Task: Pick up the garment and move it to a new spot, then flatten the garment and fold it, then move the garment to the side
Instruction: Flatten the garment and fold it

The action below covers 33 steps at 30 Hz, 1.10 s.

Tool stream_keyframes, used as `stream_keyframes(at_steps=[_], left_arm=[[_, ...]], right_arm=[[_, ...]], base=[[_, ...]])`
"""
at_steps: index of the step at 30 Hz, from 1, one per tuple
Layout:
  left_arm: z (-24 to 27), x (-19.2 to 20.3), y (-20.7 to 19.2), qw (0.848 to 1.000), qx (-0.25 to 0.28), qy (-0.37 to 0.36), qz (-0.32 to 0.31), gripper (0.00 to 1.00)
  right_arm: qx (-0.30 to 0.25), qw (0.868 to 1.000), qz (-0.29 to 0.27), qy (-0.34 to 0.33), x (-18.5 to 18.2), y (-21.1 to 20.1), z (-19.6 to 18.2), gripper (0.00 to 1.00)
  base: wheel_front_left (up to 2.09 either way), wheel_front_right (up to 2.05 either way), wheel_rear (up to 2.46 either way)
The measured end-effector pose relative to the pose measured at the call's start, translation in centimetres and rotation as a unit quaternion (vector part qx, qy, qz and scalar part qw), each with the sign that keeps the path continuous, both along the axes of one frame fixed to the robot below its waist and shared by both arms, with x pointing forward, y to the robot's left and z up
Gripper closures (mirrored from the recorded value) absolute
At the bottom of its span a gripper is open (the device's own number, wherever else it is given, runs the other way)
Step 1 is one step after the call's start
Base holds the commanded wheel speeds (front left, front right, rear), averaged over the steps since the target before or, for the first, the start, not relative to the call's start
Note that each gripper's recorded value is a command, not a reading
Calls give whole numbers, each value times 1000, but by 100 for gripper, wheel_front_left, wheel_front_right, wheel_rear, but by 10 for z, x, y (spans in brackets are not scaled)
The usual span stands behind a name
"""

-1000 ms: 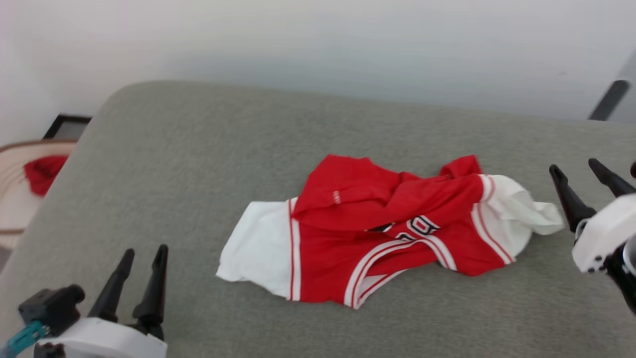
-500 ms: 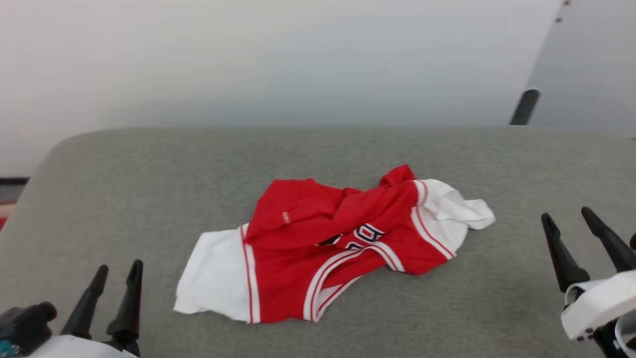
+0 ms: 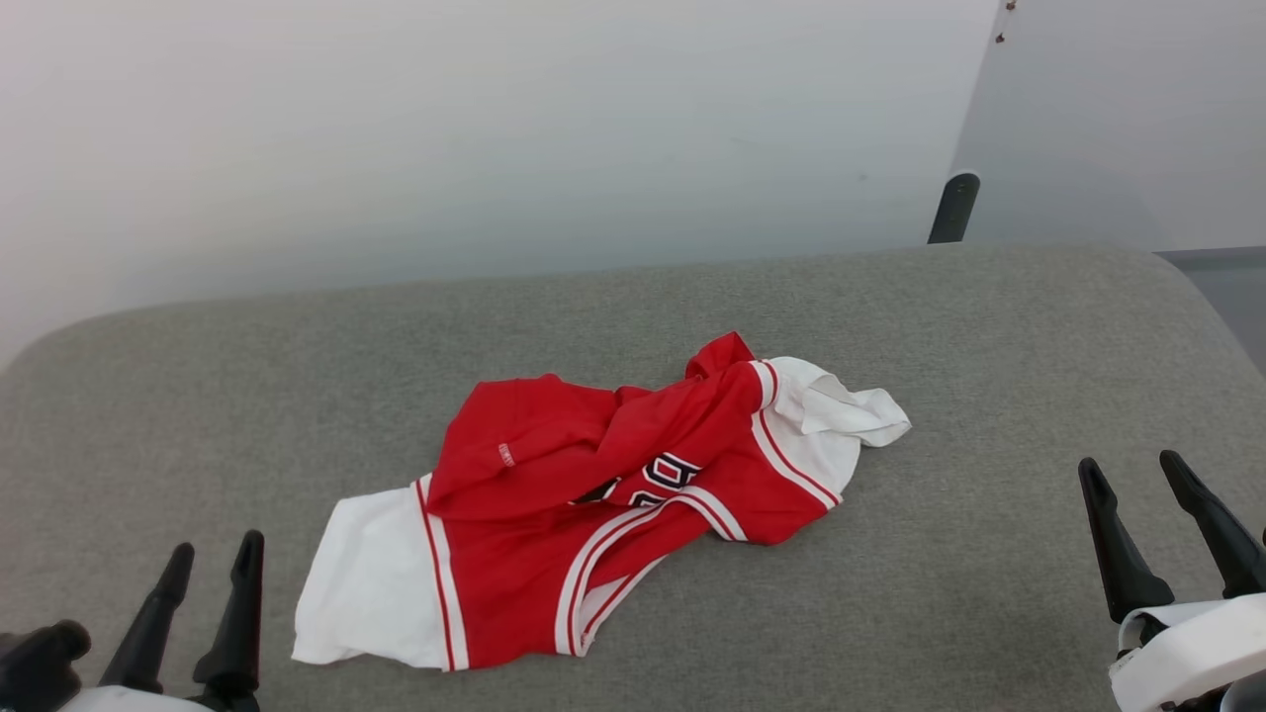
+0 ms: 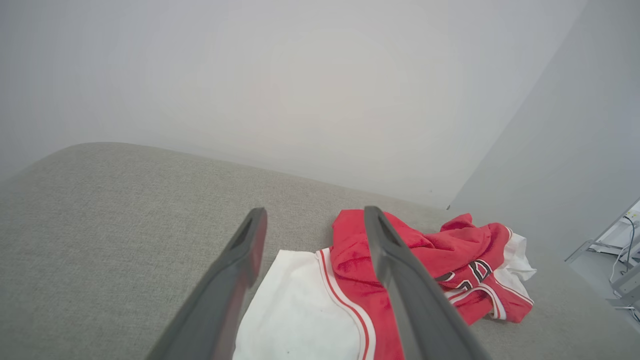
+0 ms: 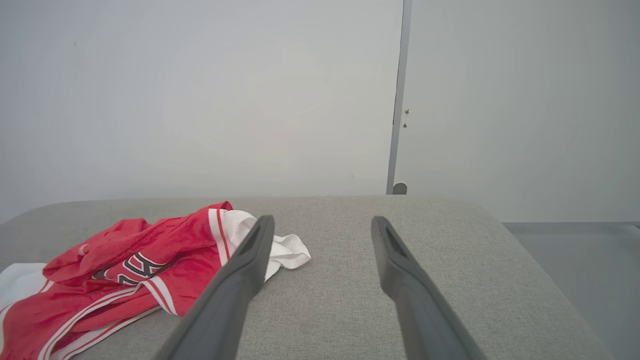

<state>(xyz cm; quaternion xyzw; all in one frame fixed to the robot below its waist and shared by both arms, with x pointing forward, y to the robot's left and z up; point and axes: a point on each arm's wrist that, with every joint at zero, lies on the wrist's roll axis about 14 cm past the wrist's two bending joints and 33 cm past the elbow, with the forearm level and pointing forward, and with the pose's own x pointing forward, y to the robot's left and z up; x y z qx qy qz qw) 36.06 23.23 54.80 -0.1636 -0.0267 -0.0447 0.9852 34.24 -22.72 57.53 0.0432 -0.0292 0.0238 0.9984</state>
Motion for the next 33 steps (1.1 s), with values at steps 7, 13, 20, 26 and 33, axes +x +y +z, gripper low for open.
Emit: stream_keyframes(at_steps=[7,13,20,26,33], left_arm=[[-3,1,-2,1000,0,5,-3,0],[-6,0,-3,1000,0,9,-3,0],[-10,-2,-2,1000,0,14,-1,0],[-31,-4,-4,998,3,64,-10,0],[-72,4,-6,983,34,177,-41,0]], right_arm=[[7,1000,-7,4,-4,-1,-4,0],[7,1000,-6,8,-3,-1,-6,0],[5,1000,-1,12,0,2,-8,0],[2,1000,7,17,3,6,-9,0],[-3,999,13,29,6,8,-13,0]], base=[[0,0,0],[0,0,0],[0,0,0],[0,0,0],[0,0,0]])
